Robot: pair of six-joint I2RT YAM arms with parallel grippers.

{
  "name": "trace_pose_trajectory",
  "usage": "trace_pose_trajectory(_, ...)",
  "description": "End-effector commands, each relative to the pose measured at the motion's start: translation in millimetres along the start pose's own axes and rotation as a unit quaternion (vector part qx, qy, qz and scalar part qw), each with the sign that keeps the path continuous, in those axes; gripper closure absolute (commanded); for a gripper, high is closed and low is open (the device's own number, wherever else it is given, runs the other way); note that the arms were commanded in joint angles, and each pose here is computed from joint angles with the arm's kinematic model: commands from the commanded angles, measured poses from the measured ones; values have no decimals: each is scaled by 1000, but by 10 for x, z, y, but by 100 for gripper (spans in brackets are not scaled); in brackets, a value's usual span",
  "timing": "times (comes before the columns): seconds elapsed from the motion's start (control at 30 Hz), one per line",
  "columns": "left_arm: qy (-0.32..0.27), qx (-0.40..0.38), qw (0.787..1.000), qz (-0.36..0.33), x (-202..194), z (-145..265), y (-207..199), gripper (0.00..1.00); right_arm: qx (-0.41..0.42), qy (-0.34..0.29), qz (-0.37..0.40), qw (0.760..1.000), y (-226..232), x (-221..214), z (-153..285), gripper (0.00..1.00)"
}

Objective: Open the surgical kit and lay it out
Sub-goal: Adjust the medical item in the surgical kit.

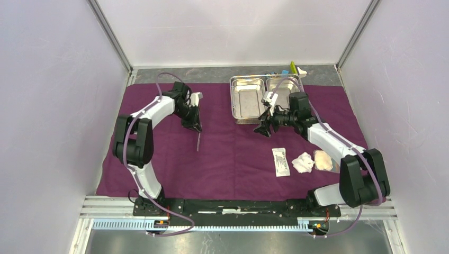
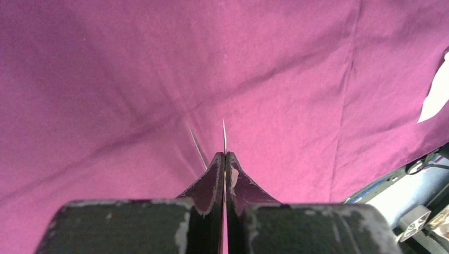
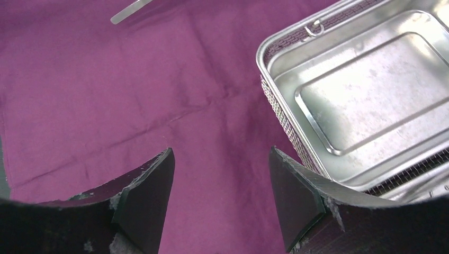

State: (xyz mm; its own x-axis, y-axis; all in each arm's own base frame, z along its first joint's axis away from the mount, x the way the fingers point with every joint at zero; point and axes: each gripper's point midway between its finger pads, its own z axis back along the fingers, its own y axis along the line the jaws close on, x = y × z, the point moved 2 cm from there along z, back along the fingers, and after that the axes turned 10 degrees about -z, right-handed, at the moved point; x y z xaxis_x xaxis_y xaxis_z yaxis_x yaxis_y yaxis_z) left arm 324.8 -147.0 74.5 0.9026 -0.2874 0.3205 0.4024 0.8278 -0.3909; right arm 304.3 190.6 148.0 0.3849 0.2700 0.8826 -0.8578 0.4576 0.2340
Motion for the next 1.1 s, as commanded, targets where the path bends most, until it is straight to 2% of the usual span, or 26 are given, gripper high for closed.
trace_pose_trajectory(0.0,-2,45,998,-43,3,284,54,98,12,-13,22,1000,37,205,-61,28)
trace_pose_trajectory(0.3,77,136,984,-79,-510,572,280,98,11,-11,23,1000,78,122,-68,28)
trace_pose_trajectory(0.53,118,136,983,-43,-803,559,397,98,7,-6,28,1000,76,51,-65,28)
trace_pose_trajectory(1.07,121,133,982,50,-992,485,685,98,-1,5,30,1000,43,-22,-68,28)
